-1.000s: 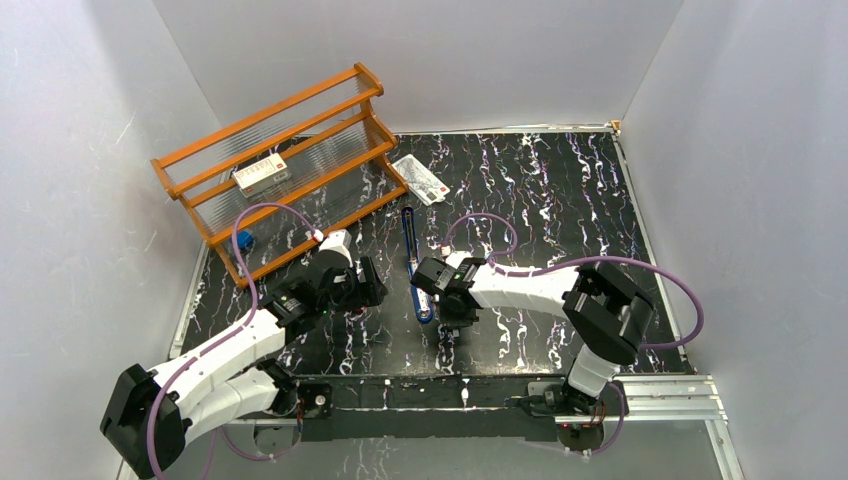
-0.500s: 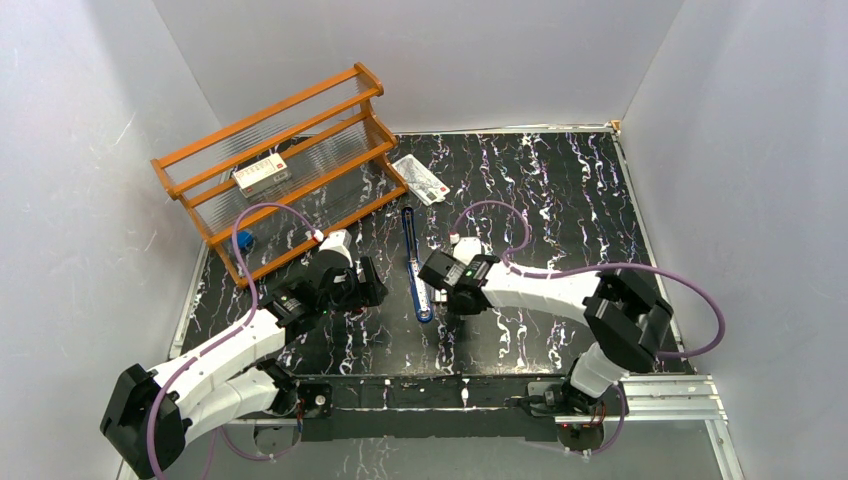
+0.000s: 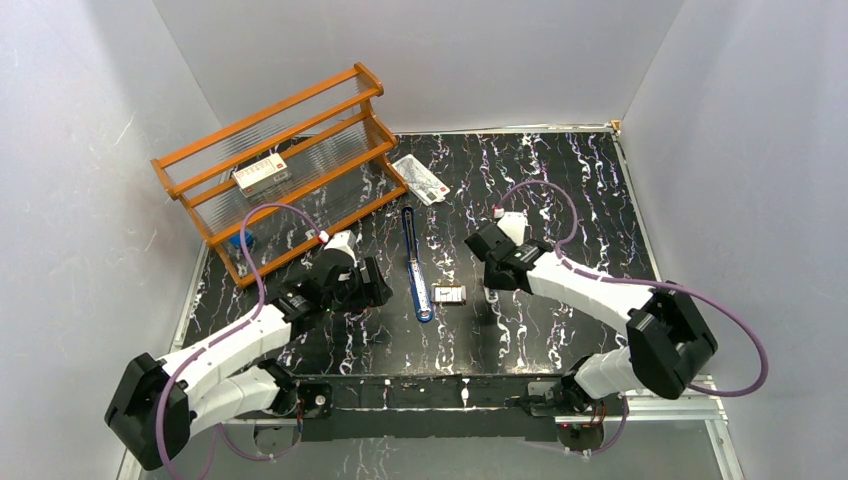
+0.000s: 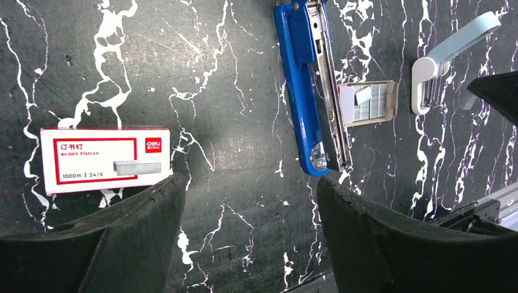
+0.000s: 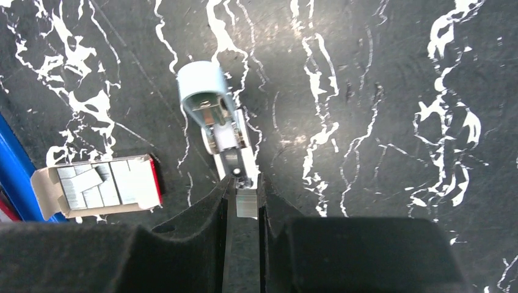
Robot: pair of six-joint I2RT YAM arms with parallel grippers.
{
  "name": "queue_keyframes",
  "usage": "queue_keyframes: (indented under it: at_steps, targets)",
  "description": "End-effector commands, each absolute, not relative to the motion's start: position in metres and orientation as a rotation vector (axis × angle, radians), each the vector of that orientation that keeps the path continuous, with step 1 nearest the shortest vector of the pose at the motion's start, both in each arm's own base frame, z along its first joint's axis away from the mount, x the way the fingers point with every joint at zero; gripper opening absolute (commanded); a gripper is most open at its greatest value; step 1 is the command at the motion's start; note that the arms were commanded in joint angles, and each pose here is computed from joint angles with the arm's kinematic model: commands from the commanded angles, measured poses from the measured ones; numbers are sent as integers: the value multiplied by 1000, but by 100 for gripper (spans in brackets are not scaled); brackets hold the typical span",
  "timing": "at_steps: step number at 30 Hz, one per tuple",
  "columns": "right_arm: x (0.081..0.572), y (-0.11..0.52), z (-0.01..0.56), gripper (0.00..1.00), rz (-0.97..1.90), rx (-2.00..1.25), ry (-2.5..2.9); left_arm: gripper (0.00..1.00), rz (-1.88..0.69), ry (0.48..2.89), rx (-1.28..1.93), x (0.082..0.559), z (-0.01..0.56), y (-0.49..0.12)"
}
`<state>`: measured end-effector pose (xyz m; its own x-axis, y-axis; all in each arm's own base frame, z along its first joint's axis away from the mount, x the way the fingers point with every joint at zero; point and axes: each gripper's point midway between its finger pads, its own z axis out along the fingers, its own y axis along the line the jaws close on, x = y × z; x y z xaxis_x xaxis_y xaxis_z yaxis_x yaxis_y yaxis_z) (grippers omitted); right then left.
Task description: Load the staples into the stapler
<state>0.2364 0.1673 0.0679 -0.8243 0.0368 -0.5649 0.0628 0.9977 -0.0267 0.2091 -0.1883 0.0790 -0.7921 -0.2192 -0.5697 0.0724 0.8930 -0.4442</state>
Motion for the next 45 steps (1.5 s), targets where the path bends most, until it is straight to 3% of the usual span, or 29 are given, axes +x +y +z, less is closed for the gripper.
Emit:
queue_keyframes:
  at_steps: [1, 7, 15, 45]
  targets:
    - [254, 160, 84, 26, -9, 53, 2466, 76, -638, 2383, -120, 217, 89, -195]
    - [258, 146, 79, 26, 3, 95, 2469, 76, -700, 2375, -81, 220, 94, -208]
    - [258, 130, 67, 26, -6, 134, 2497, 76, -1000, 2326, 201, 204, 119, -254]
    - [243, 133, 35, 26, 29, 98, 2634, 76, -991, 2349, 163, 205, 110, -252]
